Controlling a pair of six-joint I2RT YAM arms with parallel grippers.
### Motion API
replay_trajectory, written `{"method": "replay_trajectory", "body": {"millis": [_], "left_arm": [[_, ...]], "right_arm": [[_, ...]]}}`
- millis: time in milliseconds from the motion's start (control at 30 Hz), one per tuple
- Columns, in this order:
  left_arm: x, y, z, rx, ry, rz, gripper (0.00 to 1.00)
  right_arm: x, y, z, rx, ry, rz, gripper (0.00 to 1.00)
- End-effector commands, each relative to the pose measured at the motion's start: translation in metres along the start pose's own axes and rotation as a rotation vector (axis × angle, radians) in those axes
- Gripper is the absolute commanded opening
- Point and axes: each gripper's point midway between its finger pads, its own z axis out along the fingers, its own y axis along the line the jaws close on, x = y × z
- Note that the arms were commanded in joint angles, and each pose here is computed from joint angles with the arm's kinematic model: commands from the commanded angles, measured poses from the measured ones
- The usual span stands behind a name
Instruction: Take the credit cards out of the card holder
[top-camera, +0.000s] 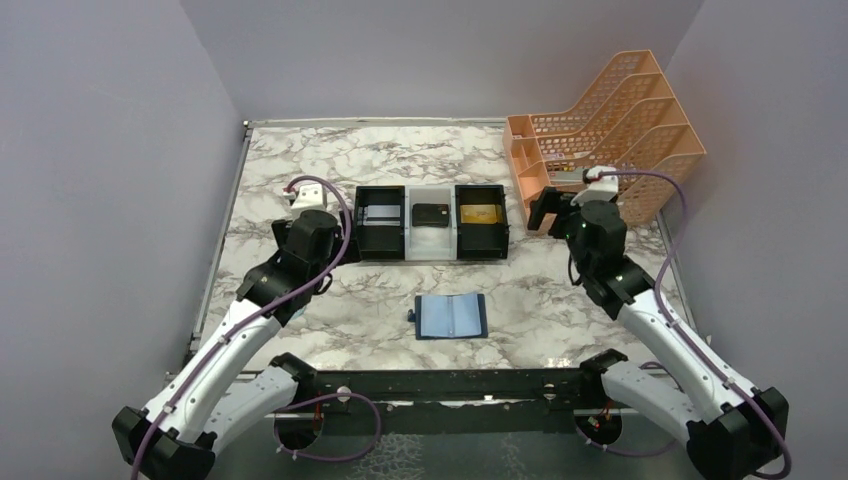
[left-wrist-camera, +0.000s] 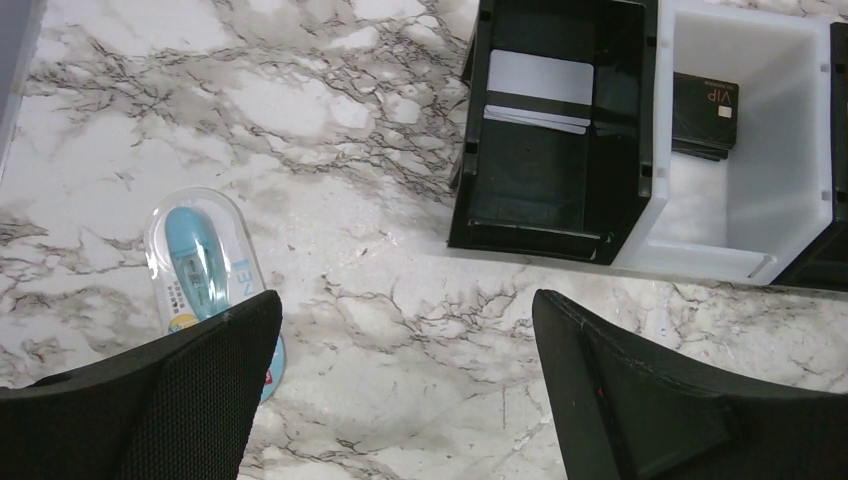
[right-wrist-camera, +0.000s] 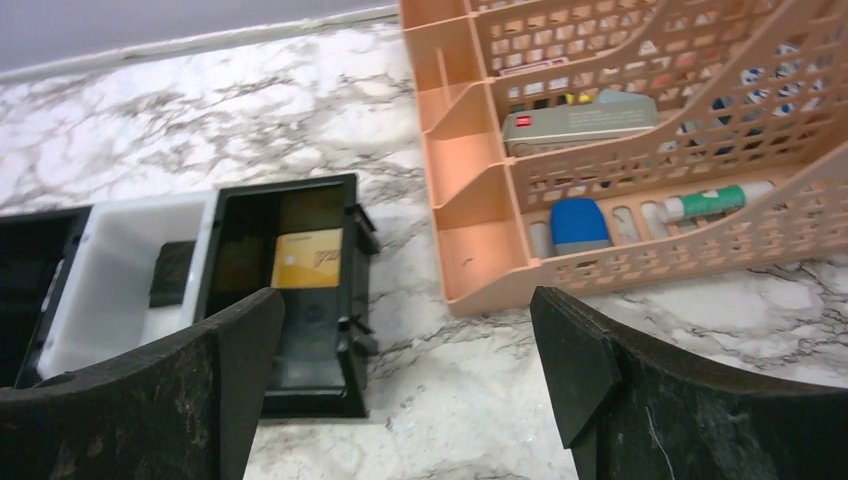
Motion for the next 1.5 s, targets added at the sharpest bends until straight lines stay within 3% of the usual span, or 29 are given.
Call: {"method": "replay_trajectory", "body": {"millis": [0, 400, 800, 1467], "left_arm": [[-0.010, 0.023, -0.009, -0.081, -0.091, -0.047, 0.99], [-0.052, 0.042, -0.037, -0.132, -0.266, -0.133, 0.99], [-0.135, 0.030, -0.083, -0.071, -0.405, -0.094, 0.99], [-0.126, 0.022, -0.071, -0.052, -0.365, -0.083, 0.99]], "right_arm": [[-0.015, -0.007, 0.016, -0.075, 0.019, 0.092, 0.96], [-0.090, 0.045, -0.012, -0.392, -0.109, -0.020, 0.96], [-0.136, 0.039, -0.035, -0.345, -0.148, -0.041, 0.99], [-0.153, 0.049, -0.048, -0.404, -0.201, -0.015, 1.00]]}}
